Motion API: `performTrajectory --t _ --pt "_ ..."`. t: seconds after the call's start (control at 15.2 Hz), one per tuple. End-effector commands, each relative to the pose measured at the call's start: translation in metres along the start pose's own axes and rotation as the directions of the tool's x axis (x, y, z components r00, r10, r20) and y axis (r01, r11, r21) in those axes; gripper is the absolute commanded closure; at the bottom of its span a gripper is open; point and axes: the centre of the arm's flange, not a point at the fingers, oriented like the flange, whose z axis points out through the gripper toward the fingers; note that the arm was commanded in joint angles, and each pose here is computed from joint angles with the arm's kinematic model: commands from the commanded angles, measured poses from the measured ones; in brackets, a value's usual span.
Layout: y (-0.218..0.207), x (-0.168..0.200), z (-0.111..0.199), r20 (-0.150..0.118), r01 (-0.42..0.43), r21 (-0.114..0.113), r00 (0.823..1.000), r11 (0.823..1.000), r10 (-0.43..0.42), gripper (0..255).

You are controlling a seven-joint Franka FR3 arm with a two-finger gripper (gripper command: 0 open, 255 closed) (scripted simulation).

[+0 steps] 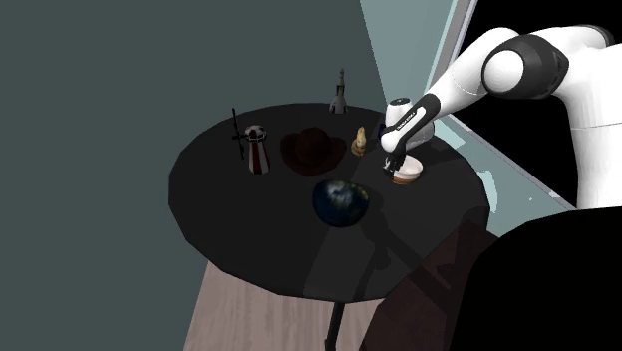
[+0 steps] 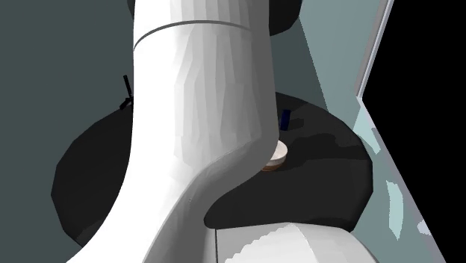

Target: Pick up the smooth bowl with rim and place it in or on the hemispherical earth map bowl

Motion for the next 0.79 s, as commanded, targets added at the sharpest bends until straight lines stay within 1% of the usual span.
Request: performTrajectory --t 0.0,0.46,0.73 --pt "0.000 0.000 0.000 0.000 0.000 0.000 1.000 1.000 0.000 255" --pt "0.000 0.000 0.000 0.000 0.000 0.000 1.000 1.000 0.000 255" --pt "0.004 -0.002 -0.021 0.000 0.000 0.000 1.000 1.000 0.000 255"
